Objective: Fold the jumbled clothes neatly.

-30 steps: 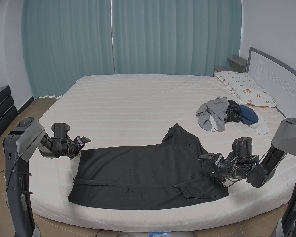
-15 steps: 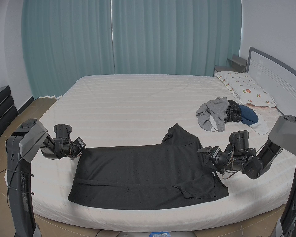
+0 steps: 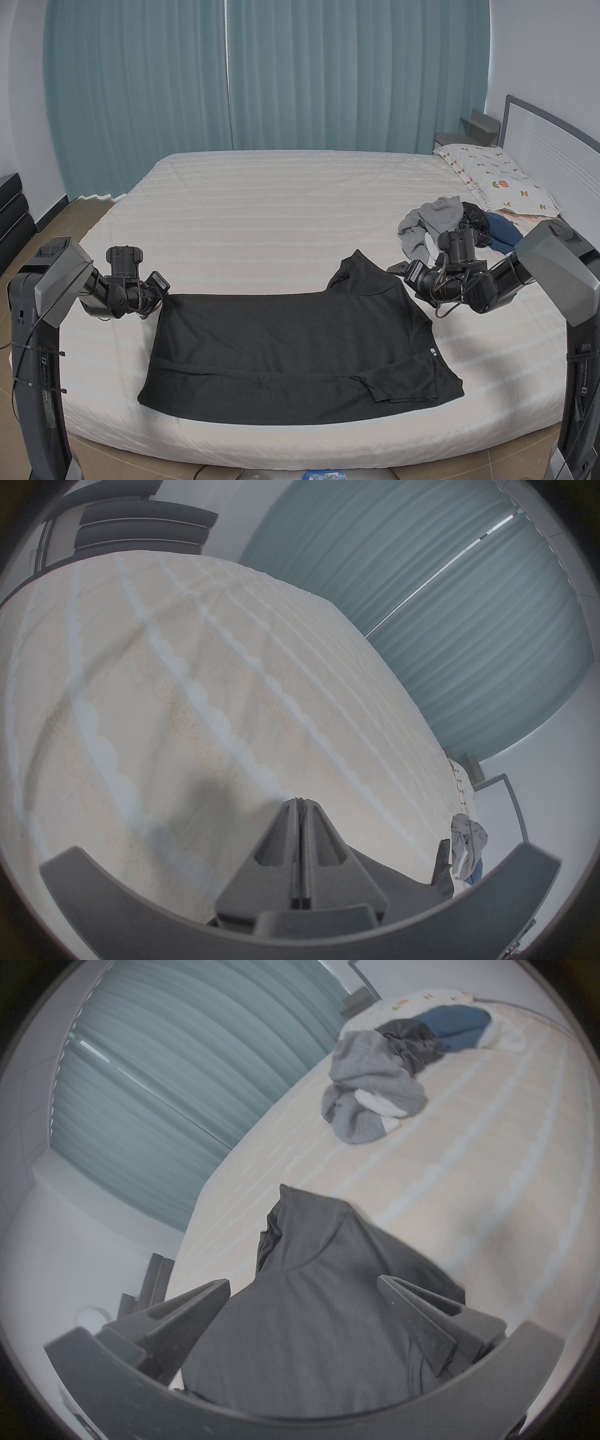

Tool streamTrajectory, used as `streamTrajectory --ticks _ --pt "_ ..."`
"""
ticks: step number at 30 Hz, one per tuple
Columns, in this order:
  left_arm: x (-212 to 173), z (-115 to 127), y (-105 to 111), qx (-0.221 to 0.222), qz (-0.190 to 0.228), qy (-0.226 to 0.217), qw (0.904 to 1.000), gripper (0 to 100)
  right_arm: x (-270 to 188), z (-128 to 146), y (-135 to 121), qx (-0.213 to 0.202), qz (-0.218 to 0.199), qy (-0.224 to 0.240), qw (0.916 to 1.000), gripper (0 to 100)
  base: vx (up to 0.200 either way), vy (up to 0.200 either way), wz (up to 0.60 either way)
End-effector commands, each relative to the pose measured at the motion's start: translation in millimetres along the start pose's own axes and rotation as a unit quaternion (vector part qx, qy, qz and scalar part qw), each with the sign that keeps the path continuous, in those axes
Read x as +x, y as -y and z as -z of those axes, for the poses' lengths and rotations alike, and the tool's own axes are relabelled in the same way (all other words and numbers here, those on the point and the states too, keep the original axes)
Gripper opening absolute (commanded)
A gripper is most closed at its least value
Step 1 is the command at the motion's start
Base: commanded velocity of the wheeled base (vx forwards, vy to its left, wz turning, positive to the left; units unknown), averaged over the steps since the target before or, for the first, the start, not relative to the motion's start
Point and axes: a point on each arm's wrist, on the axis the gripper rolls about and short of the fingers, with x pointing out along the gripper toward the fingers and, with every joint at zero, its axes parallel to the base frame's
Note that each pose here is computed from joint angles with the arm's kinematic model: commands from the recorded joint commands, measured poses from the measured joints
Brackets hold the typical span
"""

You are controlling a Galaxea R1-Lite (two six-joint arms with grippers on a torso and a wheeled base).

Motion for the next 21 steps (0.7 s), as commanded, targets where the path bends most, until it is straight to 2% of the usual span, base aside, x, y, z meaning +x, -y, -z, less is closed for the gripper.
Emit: streamTrajectory --ticks 1,12,13,21 --pt "-6.7 -5.4 5.9 -0.019 0.006 0.008 0.9998 0 58.2 5.8 27.8 -0.046 0.047 0.008 0.9978 100 0.000 0.000 0.00" --pt "-6.1 -3.5 5.9 -0.020 0.004 0.005 0.9998 0 96.6 -0.3 29.2 -0.048 0.042 0.027 0.9976 100 0.000 0.000 0.00" --pt "-6.0 -3.0 6.4 -0.019 0.005 0.005 0.9998 0 96.9 -0.3 29.3 -0.048 0.042 0.027 0.9976 0 0.000 0.000 0.00" --pt "-6.9 -2.0 5.5 -0.020 0.003 0.003 0.9998 0 105.8 4.5 33.8 -0.047 0.053 0.012 0.9974 0 0.000 0.000 0.00"
